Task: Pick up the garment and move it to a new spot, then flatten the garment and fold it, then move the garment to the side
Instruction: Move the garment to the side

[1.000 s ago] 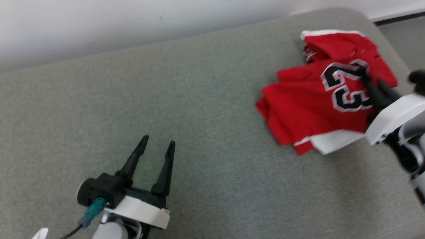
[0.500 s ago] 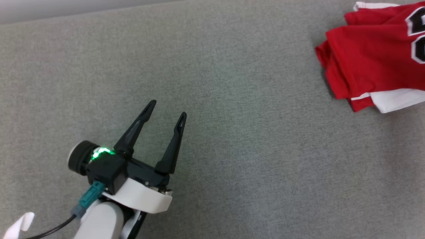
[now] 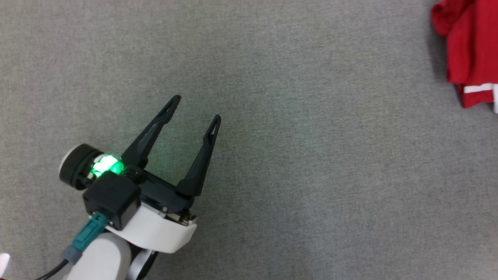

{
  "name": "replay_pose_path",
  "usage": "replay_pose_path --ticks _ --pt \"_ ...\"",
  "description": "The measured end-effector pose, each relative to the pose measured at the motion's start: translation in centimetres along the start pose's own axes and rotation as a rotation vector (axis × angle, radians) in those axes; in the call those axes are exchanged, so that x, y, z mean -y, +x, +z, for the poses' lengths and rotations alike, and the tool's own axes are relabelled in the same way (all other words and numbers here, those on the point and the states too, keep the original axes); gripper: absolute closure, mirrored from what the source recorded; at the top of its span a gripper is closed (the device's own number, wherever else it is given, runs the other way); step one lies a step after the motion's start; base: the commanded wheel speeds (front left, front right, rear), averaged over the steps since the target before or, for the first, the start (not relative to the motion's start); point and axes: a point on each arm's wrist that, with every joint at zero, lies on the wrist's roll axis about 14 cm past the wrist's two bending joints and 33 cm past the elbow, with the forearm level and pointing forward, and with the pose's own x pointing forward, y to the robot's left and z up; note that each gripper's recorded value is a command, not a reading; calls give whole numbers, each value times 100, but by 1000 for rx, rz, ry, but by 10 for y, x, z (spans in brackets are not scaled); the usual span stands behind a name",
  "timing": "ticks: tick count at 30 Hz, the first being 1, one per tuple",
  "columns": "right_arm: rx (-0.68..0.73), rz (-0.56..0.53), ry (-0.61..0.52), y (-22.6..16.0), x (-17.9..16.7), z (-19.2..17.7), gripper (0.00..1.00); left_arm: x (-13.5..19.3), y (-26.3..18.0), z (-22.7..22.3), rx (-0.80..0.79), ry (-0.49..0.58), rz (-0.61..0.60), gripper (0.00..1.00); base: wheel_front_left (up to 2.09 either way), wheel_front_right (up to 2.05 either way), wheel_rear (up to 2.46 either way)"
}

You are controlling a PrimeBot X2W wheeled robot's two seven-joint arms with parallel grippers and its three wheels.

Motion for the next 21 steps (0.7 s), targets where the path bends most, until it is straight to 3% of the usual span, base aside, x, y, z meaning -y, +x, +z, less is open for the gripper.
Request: replay_pose_path --ticks 4,5,8,9,21 --pt "-35 -52 -60 12 10 -14 100 -3 0 -1 2 1 3 0 0 0 0" --pt "-43 -63 -61 14 11 -17 89 -4 0 -2 -1 0 6 0 0 0 0" --pt "-82 -68 -67 20 5 -31 47 -7 -1 -6 -11 0 13 0 0 0 0" --pt "-87 -64 -71 21 1 -34 0 -8 -1 -7 -13 0 15 0 0 0 0" --pt "112 -57 -126 6 -4 16 0 -5 -3 10 26 -5 35 0 0 0 0"
